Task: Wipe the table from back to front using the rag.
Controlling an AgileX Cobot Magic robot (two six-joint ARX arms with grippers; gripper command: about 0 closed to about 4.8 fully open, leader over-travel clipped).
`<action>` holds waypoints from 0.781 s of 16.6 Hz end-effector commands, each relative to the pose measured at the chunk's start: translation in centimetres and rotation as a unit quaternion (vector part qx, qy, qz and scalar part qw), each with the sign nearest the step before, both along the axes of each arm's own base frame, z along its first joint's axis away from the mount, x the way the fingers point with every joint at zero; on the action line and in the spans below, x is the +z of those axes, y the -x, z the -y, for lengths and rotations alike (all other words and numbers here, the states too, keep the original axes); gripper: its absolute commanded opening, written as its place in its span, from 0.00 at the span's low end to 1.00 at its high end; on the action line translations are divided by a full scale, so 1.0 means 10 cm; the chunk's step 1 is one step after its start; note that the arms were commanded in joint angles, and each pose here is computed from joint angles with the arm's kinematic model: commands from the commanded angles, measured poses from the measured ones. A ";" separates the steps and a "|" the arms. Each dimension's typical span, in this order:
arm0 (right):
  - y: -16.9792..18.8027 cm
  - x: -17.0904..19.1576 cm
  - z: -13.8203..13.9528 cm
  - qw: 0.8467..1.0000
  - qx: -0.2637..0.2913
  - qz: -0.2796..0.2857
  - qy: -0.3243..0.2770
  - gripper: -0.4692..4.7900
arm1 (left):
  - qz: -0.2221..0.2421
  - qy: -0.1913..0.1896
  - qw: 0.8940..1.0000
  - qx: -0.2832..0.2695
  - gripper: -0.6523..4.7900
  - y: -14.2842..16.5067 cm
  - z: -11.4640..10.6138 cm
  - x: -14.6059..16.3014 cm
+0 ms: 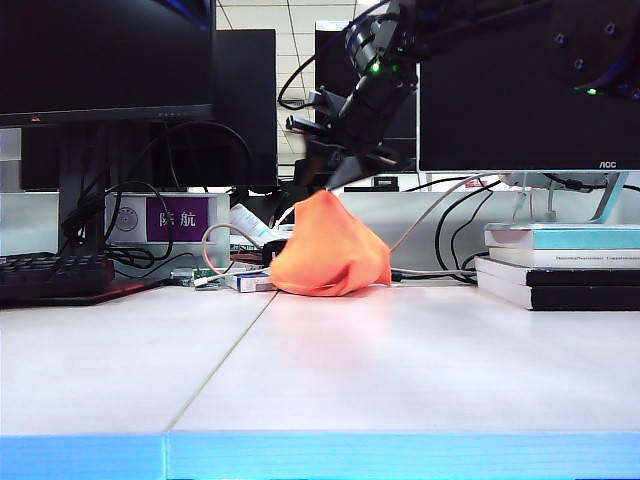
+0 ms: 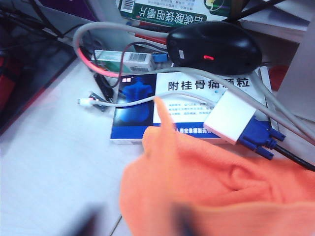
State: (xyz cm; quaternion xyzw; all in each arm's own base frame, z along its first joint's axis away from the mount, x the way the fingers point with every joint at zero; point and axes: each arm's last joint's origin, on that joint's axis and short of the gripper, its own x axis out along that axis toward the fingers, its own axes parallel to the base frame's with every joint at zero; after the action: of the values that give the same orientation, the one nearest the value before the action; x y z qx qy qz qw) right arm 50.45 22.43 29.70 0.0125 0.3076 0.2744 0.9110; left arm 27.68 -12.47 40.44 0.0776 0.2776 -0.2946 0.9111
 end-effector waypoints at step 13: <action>0.25 0.50 0.08 0.999 0.022 0.018 -0.018 0.10 | -0.026 0.076 0.990 -0.117 0.11 -0.90 0.12 -0.69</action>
State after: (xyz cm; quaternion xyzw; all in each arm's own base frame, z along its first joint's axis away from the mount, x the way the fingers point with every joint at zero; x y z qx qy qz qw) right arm 48.63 21.85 33.07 0.0179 0.3029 0.2937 0.9065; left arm 37.00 -13.73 32.20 0.0290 0.2940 -0.4151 0.8605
